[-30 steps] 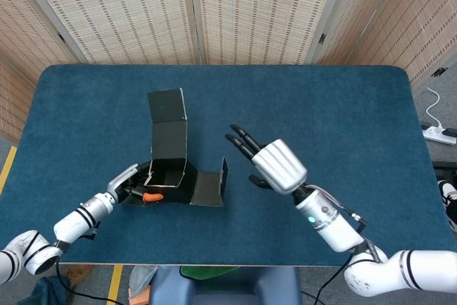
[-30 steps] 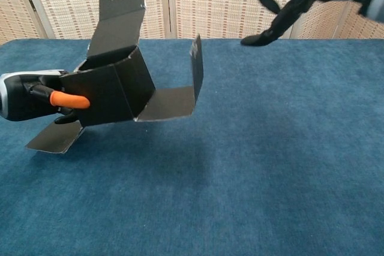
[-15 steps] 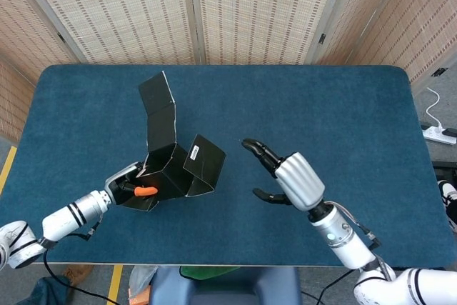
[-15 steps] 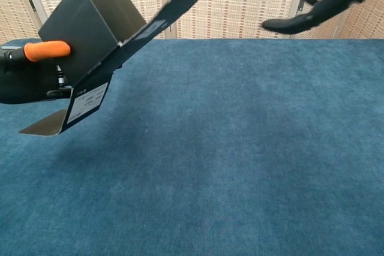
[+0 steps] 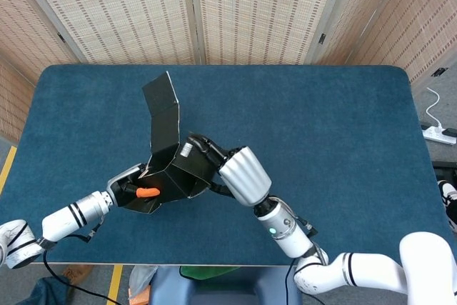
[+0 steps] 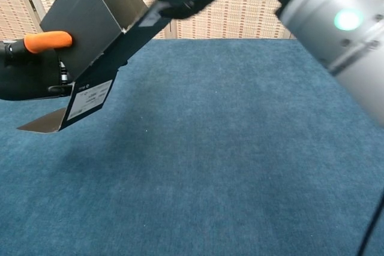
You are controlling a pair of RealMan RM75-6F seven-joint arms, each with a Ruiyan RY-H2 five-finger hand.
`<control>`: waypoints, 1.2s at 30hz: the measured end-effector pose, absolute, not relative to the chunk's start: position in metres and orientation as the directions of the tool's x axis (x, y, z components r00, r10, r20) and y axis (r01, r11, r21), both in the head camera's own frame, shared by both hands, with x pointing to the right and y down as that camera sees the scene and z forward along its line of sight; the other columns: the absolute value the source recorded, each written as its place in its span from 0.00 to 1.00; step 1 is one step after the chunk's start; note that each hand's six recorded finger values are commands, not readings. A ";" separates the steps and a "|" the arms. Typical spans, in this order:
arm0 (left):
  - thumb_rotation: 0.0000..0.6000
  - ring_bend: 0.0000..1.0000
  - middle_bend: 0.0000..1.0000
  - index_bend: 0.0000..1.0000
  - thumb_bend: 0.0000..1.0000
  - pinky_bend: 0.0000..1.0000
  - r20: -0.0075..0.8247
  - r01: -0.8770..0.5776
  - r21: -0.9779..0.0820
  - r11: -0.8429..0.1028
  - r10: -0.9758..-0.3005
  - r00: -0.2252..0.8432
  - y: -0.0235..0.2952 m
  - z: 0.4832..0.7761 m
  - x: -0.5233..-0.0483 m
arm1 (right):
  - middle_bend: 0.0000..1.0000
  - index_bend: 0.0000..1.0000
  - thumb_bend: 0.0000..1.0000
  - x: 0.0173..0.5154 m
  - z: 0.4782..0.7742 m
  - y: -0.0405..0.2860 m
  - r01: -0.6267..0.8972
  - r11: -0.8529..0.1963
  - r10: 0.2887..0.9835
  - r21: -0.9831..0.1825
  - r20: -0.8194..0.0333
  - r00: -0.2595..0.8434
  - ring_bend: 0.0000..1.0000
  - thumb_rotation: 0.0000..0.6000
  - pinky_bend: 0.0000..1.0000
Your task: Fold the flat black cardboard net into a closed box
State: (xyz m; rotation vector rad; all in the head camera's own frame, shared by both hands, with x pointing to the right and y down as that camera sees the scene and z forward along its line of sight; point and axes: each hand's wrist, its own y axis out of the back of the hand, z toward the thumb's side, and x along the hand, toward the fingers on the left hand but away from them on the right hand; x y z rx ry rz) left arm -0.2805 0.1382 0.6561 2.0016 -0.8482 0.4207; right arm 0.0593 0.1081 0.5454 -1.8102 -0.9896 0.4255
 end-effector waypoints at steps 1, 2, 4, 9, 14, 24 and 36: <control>1.00 0.56 0.34 0.38 0.17 0.81 0.580 -0.705 0.604 -0.373 -0.401 0.709 0.139 0.656 -0.281 | 0.19 0.02 0.00 0.056 0.545 0.107 0.435 -0.169 0.782 -0.885 0.148 0.606 0.80 1.00 1.00; 1.00 0.56 0.34 0.38 0.17 0.81 0.579 -0.703 0.600 -0.380 -0.400 0.711 0.139 0.656 -0.282 | 0.19 0.02 0.00 0.053 0.545 0.105 0.435 -0.161 0.781 -0.886 0.155 0.605 0.80 1.00 1.00; 1.00 0.56 0.34 0.38 0.17 0.81 0.577 -0.701 0.590 -0.402 -0.398 0.713 0.140 0.656 -0.283 | 0.19 0.02 0.00 0.050 0.546 0.103 0.435 -0.151 0.783 -0.888 0.161 0.600 0.80 1.00 1.00; 1.00 0.56 0.34 0.38 0.18 0.81 0.580 -0.700 0.548 -0.457 -0.395 0.712 0.141 0.657 -0.285 | 0.20 0.03 0.00 0.041 0.550 0.102 0.428 -0.167 0.776 -0.888 0.149 0.613 0.80 1.00 1.00; 1.00 0.56 0.33 0.38 0.18 0.81 0.598 -0.709 0.470 -0.525 -0.402 0.694 0.139 0.661 -0.288 | 0.24 0.08 0.00 0.031 0.556 0.107 0.387 -0.213 0.746 -0.897 0.106 0.657 0.81 1.00 1.00; 1.00 0.56 0.33 0.36 0.17 0.80 0.658 -0.719 0.268 -0.642 -0.423 0.623 0.136 0.681 -0.294 | 0.32 0.22 0.00 0.020 0.583 0.122 0.203 -0.227 0.664 -0.952 0.001 0.748 0.83 1.00 1.00; 1.00 0.56 0.29 0.34 0.18 0.80 0.698 -0.644 0.038 -0.764 -0.441 0.564 0.145 0.716 -0.283 | 0.34 0.23 0.02 0.021 0.635 0.141 0.023 -0.190 0.600 -0.982 -0.098 0.794 0.84 1.00 1.00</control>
